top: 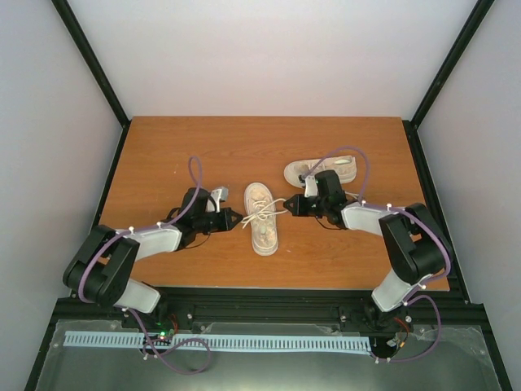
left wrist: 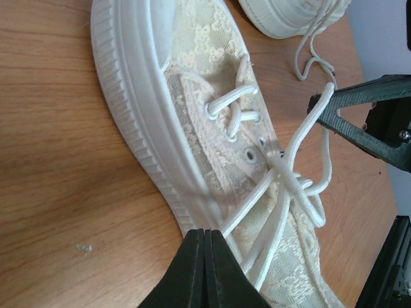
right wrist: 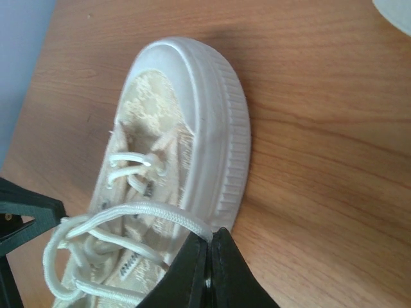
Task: Tie the shoes
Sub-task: Tie the shoelace on the shoe.
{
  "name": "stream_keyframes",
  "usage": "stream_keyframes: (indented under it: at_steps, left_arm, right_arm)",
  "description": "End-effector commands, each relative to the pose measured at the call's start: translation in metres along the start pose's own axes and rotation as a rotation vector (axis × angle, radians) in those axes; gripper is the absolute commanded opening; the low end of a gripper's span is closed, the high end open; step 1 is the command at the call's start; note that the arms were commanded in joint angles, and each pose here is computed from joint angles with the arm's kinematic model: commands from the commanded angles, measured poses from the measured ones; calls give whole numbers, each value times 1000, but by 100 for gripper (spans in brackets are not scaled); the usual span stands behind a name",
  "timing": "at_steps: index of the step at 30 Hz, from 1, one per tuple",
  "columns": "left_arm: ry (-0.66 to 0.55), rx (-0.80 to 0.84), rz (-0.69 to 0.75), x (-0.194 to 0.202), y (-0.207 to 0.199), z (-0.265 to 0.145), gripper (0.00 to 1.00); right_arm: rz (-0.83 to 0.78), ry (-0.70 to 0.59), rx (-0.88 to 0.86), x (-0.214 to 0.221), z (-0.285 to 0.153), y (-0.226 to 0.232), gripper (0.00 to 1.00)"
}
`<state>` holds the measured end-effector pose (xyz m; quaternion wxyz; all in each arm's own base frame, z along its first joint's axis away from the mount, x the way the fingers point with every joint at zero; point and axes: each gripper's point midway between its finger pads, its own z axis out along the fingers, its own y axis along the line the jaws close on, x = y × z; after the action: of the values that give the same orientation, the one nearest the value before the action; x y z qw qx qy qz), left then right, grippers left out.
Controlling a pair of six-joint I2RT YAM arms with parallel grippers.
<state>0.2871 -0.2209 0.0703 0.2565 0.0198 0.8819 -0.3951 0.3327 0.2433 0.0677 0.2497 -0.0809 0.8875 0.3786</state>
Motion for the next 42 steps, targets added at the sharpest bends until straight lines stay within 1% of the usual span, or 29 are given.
stream_keyframes:
  at_steps: [1, 6, 15, 22, 23, 25, 27, 28, 30, 32, 34, 35, 37, 40, 42]
  left_arm:
    - [-31, 53, 42, -21, -17, 3, 1]
    - [-14, 88, 57, -17, -20, 5, 1]
    - [-15, 97, 74, -22, -23, 10, 1]
    - [-30, 87, 74, -29, -22, 13, 1]
    - [-33, 78, 77, -30, -20, 15, 1]
    - [-33, 67, 81, -33, -19, 17, 1]
    - [-44, 54, 82, -35, -17, 17, 8]
    - [-49, 48, 82, -36, -16, 17, 15]
    - [-60, 32, 84, -36, -14, 14, 35]
    - [-71, 13, 90, -36, -12, 10, 48]
    - [-78, -13, 91, -35, -8, 6, 62]
    - [-84, -24, 86, -35, -6, 3, 68]
    - [-82, -15, 80, -31, -8, 0, 71]
    - [-65, 70, 112, -22, -23, -5, 71]
    - [-10, 99, 137, -11, -29, -4, 70]
  right_arm:
    - [-99, -27, -62, -24, -10, 26, 3]
    - [-178, 17, -64, -27, -3, 41, 3]
    - [-199, 76, -65, -34, 22, 45, 3]
    - [-194, 73, -39, -47, 38, 40, 15]
    - [-193, 72, -34, -47, 39, 39, 19]
    - [-193, 68, -19, -47, 38, 37, 32]
    - [-200, 56, 0, -47, 33, 35, 39]
    - [-208, 41, 9, -50, 27, 37, 44]
    - [-226, 13, 35, -52, 16, 38, 57]
    - [-248, -14, 71, -53, 3, 37, 68]
    - [-273, -37, 112, -54, -10, 35, 73]
    - [-286, -42, 122, -53, -15, 35, 75]
    - [-305, -43, 133, -47, -25, 36, 77]
    - [-318, -29, 129, -35, -33, 40, 77]
    - [-323, -18, 122, -27, -34, 42, 77]
